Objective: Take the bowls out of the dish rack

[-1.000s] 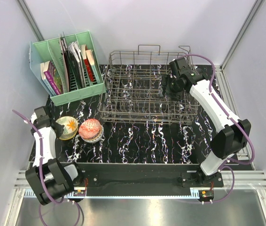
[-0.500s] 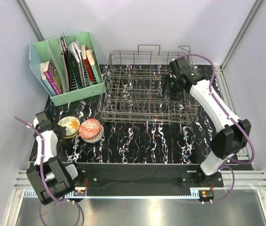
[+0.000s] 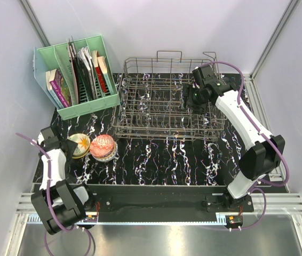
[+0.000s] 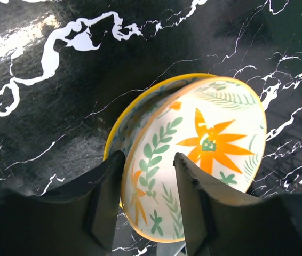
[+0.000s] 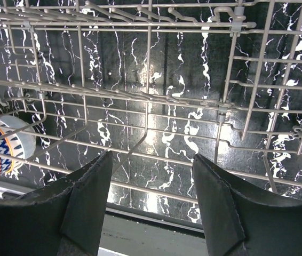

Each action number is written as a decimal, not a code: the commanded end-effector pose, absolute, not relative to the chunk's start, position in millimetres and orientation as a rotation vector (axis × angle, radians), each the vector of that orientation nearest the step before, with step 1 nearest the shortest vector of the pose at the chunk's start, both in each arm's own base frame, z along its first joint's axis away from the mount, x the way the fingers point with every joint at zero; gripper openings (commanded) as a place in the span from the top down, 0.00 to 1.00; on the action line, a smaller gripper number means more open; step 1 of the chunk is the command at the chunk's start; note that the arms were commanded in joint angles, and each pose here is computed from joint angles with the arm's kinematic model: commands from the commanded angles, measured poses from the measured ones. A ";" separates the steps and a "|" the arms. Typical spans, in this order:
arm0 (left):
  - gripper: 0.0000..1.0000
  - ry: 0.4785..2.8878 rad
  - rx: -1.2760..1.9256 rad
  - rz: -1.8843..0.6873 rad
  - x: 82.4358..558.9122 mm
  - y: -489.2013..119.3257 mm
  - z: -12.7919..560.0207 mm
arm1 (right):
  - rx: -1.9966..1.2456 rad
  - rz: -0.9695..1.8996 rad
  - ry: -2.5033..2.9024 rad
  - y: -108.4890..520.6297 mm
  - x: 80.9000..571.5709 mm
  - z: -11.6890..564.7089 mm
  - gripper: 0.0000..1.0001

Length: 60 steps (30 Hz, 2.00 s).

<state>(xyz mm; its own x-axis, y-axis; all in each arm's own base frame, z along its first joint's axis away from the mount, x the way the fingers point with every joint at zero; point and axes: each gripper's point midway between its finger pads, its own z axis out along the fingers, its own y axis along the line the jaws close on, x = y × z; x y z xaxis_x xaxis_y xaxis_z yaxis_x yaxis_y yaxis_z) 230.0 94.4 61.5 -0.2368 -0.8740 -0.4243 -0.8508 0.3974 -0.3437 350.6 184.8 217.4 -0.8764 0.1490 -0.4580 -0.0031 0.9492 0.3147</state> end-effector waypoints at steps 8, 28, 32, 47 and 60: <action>0.39 2.033 -1.393 -0.096 252.1 102.3 98.6 | 0.085 0.474 2.560 188.9 354.9 232.4 0.30; 0.25 2.056 -1.329 -0.037 248.2 106.6 138.5 | 0.089 0.471 2.588 190.2 355.0 224.0 0.30; 0.25 2.022 -1.353 0.046 242.4 117.3 152.3 | 0.092 0.469 2.589 190.2 355.5 223.8 0.30; 0.26 1.935 -1.335 0.156 250.2 133.8 201.8 | 0.123 0.460 2.607 191.5 359.4 219.1 0.30; 0.26 1.952 -0.486 -0.488 370.7 -75.7 321.8 | 0.188 0.558 2.403 199.2 383.8 294.8 0.29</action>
<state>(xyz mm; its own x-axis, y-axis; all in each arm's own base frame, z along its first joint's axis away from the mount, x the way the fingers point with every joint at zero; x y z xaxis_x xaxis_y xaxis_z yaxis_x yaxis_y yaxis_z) 339.3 -14.5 286.1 -0.3442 -0.6385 -0.6884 -0.3723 0.7659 -0.5242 373.0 197.6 248.9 -0.8406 0.2023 -0.5024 0.0008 0.9281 0.3724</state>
